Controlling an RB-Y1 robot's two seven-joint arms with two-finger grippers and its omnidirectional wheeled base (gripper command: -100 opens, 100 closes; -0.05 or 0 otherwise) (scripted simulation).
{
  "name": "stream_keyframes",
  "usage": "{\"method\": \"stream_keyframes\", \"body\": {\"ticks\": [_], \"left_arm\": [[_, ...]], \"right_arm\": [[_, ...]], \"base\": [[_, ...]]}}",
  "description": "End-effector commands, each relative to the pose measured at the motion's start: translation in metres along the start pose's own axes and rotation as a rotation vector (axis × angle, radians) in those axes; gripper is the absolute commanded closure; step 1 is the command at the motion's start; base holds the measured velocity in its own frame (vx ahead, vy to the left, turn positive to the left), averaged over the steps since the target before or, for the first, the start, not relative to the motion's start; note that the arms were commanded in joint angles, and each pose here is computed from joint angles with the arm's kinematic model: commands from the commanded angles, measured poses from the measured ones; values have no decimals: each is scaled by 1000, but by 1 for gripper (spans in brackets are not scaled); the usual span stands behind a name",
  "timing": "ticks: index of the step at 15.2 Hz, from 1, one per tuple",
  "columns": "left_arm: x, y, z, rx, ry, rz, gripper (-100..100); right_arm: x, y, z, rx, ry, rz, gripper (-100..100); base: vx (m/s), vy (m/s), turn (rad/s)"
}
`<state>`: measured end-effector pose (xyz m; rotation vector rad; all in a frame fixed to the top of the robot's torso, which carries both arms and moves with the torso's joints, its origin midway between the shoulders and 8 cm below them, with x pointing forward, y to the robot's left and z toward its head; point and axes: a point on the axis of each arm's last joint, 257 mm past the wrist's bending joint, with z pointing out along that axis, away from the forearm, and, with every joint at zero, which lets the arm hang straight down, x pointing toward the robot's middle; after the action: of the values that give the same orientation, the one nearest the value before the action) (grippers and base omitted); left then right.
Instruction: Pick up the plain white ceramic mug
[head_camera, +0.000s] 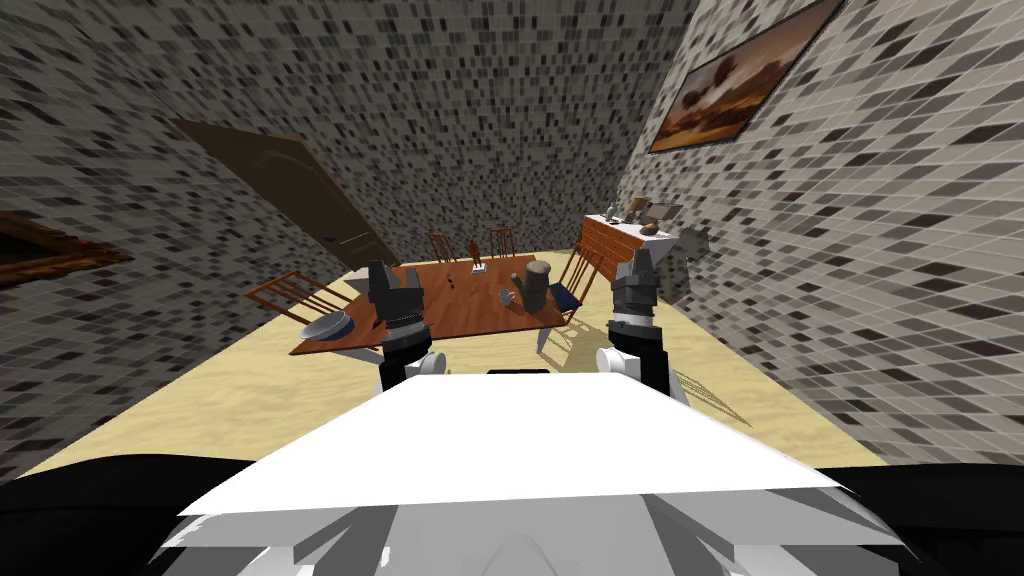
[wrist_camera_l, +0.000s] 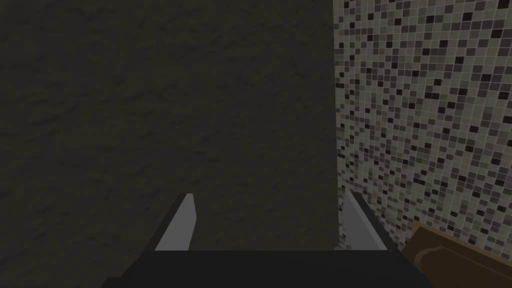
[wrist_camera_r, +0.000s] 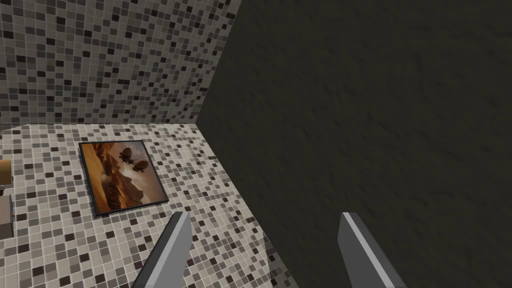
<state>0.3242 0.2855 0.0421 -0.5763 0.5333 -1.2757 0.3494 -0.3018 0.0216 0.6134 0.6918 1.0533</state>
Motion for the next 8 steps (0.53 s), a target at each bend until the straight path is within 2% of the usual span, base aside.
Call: {"method": "stream_keyframes", "body": {"ticks": [1,3,4,8], "left_arm": [[1,4,1,-14,29,17,-100],[-2,15,3,-48,65,49,-100],[-2,15,3,-48,66,50,-100],[-16,40,7,-128,99,121,-100]], "right_arm": [[0,0,0,0,0,0,0],[0,0,0,0,0,0,0],[0,0,0,0,0,0,0],[0,0,0,0,0,0,0]], "base": [[-14,-4,-63],[-43,-20,-188],[-55,-23,-137],[-68,-32,-201]]}}
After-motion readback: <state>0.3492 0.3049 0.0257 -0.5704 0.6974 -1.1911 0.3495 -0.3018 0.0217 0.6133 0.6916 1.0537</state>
